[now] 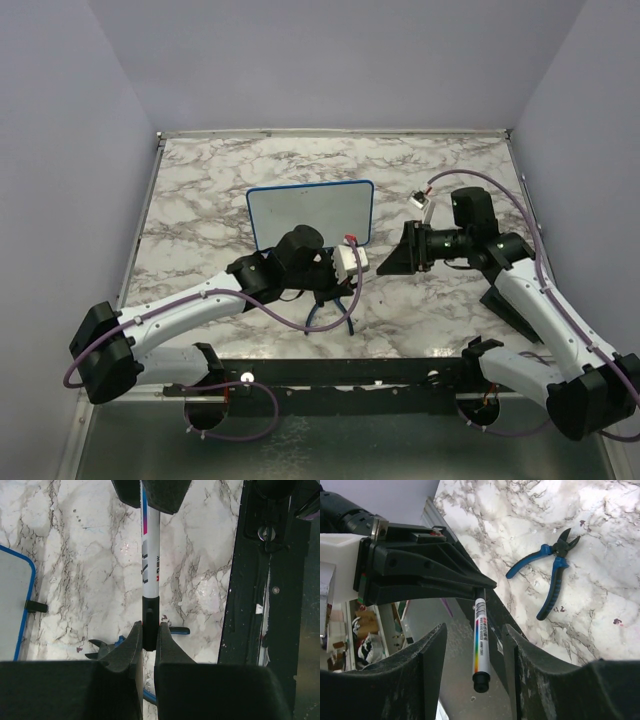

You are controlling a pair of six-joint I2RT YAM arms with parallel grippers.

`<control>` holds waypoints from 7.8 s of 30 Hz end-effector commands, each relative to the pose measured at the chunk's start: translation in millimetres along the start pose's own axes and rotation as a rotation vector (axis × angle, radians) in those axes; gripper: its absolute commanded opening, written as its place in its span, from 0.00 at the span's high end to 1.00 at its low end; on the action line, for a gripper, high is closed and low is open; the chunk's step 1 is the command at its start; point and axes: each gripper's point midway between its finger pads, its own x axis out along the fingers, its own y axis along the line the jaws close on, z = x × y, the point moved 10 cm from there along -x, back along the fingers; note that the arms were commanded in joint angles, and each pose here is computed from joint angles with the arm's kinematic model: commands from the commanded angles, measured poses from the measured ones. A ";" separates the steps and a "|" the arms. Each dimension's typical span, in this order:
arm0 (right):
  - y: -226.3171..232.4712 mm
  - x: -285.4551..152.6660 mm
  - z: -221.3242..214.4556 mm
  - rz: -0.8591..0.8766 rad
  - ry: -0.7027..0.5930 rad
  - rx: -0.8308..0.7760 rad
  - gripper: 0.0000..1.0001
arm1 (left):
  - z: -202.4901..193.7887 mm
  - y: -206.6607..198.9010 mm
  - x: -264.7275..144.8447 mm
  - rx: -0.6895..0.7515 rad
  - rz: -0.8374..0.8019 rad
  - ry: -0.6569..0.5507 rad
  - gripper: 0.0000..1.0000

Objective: Write a sentence on the whiteboard
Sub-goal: Open the whiteboard marker, then place the pen cap at the center of the board, then write a sentence on the whiteboard.

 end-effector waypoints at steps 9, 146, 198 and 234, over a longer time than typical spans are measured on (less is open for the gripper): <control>1.0 5.2 -8.6 0.060 0.045 -0.001 0.63 | 0.9 -3.7 2.4 0.016 -0.037 -0.016 1.00; 4.9 -38.4 18.3 -0.476 -0.535 -0.274 0.99 | -110.3 2.9 -20.1 -0.908 1.082 0.071 1.00; 46.6 17.5 14.0 -0.329 -0.610 -0.423 0.99 | 68.7 128.5 -156.1 -0.673 1.005 -0.182 0.05; 98.1 210.0 20.0 -0.494 -0.803 -0.712 0.99 | -13.3 178.8 -159.8 -0.771 0.937 -0.476 0.26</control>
